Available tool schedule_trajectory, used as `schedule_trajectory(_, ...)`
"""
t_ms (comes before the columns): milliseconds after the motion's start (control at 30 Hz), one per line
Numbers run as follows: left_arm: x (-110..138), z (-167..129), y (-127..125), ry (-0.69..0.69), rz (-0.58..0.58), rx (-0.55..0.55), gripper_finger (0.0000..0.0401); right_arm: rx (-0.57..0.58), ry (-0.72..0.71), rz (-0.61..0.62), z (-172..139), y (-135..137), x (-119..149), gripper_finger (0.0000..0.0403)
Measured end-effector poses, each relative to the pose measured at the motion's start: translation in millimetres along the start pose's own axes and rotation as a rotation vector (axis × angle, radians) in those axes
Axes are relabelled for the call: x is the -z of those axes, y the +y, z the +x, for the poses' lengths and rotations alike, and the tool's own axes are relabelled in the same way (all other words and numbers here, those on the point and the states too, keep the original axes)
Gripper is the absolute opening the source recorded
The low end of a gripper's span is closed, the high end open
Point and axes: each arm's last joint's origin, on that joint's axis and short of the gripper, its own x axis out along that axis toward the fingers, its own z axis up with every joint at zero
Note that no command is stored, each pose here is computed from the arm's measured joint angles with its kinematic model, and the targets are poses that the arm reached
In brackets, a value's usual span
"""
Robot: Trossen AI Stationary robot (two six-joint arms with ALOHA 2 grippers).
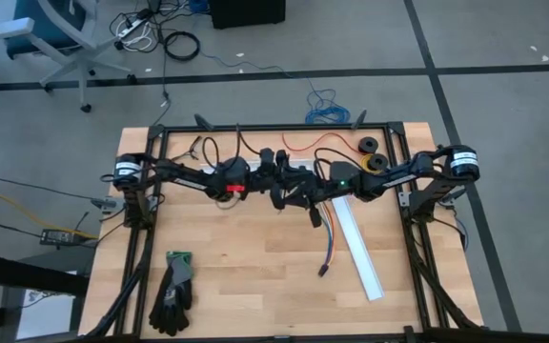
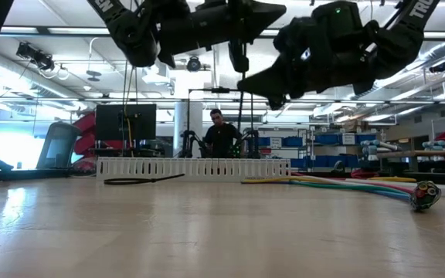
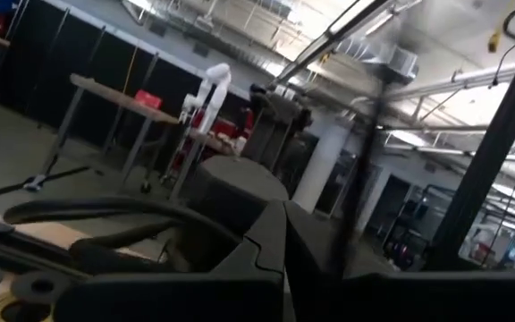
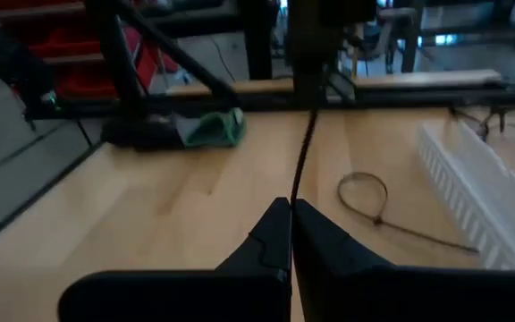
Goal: Ziptie cables
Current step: Wrap the cable wires with black zip tie
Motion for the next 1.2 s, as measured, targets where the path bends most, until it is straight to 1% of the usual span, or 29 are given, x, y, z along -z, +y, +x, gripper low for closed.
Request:
schedule_trajectory(133, -3, -1, -1, 0.060, 0.028, -0.023, 0.0007, -0.001, 0.003, 0.001, 0, 0, 0, 0.0000)
schedule_trajectory(233, -15, -4, -6, 0.129, 0.076, -0.059, 0.0007, -0.004, 0.016, 0.006, 0, 0, 1, 0.0000)
schedule_trajectory(367, -32, -13, -15, 0.216, 0.164, -0.140, 0.0007, -0.010, 0.023, 0.008, 0, 0, 2, 0.0000)
schedule_trajectory(467, -44, -20, -22, 0.257, 0.206, -0.180, 0.0007, -0.019, 0.022, 0.008, 0, 1, 2, 0.0000)
schedule_trajectory(600, -40, -21, -21, 0.297, 0.220, -0.204, 0.0007, -0.034, 0.027, 0.010, -1, 1, 2, 0.0000)
schedule_trajectory(700, -36, -20, -19, 0.303, 0.219, -0.207, 0.0007, -0.033, 0.038, 0.014, -1, 0, 3, 0.0000)
schedule_trajectory(800, -37, -20, -19, 0.297, 0.220, -0.204, 0.0007, -0.033, 0.038, 0.015, -1, 0, 3, 0.0000)
schedule_trajectory(967, -44, -20, -23, 0.256, 0.225, -0.189, 0.0007, -0.024, 0.038, 0.019, 0, 1, 3, 0.0000)
schedule_trajectory(1200, -47, -22, -24, 0.267, 0.225, -0.194, 0.0007, -0.027, 0.034, 0.020, 2, 6, 3, 0.0000)
